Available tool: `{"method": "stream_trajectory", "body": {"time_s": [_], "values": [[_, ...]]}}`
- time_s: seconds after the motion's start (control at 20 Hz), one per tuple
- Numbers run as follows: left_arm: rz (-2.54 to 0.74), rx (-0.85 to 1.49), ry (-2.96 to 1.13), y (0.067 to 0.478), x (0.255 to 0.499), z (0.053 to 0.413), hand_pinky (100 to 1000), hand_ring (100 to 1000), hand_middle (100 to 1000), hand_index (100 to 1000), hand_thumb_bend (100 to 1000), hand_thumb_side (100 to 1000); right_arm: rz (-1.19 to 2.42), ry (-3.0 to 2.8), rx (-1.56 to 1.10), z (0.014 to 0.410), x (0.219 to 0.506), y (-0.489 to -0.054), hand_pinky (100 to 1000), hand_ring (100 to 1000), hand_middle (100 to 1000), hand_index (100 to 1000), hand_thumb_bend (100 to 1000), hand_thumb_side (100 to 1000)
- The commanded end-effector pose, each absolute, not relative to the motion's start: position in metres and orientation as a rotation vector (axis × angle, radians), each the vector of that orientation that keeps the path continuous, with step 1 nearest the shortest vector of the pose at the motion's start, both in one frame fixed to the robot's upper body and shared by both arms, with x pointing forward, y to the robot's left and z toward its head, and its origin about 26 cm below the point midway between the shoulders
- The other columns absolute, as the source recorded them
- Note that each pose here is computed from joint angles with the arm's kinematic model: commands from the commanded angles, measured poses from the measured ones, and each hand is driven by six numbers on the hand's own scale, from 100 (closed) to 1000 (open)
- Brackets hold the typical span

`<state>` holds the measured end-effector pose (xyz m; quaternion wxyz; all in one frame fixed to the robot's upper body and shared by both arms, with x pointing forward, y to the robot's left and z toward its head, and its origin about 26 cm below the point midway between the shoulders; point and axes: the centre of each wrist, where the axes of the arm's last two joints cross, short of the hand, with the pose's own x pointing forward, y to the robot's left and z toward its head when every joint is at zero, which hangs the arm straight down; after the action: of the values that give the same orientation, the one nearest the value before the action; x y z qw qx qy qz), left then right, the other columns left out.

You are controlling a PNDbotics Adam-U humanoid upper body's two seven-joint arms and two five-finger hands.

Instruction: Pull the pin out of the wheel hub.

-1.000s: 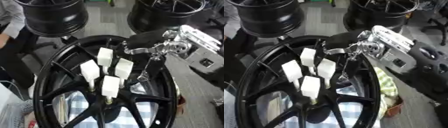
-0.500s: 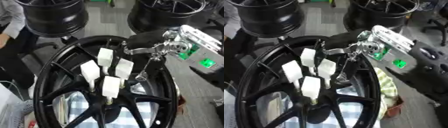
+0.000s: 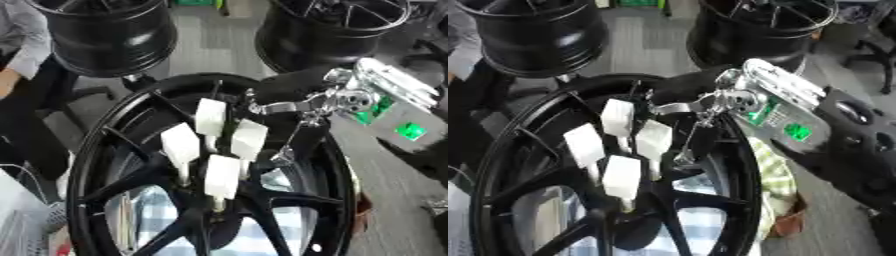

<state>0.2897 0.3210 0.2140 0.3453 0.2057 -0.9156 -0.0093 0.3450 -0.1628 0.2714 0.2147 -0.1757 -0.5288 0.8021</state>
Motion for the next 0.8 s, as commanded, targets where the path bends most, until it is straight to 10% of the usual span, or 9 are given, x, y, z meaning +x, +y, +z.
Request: {"method": "stream_trajectory", "body": {"time_s": [0.05,0.8], "values": [[-0.045,0.533,-2.403,0.3209,0.2871,0.2211,750,842,727,868,341,746,2.216,-1.471,-0.518,0.2804,0.3456,-0.1694,834,777,697,752,242,100],[-0.046,0.531,-2.402,0.3213,0.2868,0.2201,753,845,725,869,331,750,2.089,-1.587,-0.495,0.284,0.3414,-0.1676,806,682,386,469,100,100]]}}
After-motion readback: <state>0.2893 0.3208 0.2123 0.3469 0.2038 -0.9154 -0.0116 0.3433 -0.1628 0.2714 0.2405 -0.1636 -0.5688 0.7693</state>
